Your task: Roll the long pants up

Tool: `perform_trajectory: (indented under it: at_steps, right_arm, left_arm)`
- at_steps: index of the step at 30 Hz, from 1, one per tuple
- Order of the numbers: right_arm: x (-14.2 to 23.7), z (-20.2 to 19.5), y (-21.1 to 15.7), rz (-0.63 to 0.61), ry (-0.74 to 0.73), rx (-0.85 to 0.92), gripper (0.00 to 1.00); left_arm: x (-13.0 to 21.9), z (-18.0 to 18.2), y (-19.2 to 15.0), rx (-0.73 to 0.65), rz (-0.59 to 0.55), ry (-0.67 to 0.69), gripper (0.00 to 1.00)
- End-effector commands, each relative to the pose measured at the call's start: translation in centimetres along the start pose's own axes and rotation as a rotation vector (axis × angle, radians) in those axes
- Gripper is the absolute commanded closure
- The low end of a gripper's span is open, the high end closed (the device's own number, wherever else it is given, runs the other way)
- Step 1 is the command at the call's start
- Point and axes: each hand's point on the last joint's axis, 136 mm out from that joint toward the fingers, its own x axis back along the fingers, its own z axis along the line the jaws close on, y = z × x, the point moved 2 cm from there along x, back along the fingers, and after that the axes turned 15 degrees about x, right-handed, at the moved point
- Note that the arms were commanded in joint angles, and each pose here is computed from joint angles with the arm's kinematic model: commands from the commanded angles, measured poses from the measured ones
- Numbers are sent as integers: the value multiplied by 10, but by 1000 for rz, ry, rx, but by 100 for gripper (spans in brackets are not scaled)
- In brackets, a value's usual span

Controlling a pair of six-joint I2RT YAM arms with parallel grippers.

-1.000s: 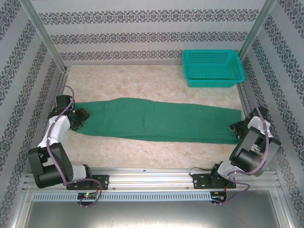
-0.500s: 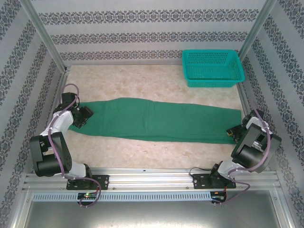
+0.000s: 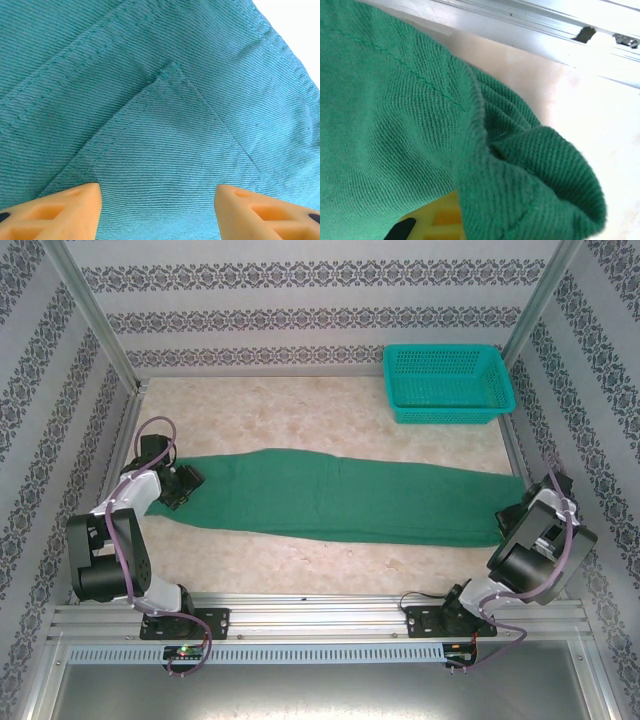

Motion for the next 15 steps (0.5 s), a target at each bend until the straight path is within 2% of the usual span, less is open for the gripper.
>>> perform_trajectory:
  at_steps: [1,4,7,11,15]
  right_arm:
    - [25,23,24,-144,29,21,100]
    - [45,59,20,-197,98,113,100]
    - [71,111,-5,-258,197,271,100]
    - [100,175,-66,-308,282,533,100]
    - [113,232,-139,-268,376,755,100]
  left_arm:
    - [7,-19,3,-21,-45,-46,39]
    - [11,-23,1,-24,-48,-58,39]
    - [19,-24,3,-37,-75,-60,39]
    - [31,-28,10,-51,-115,-69,37]
    - [22,-34,5,-41,-74,-107,37]
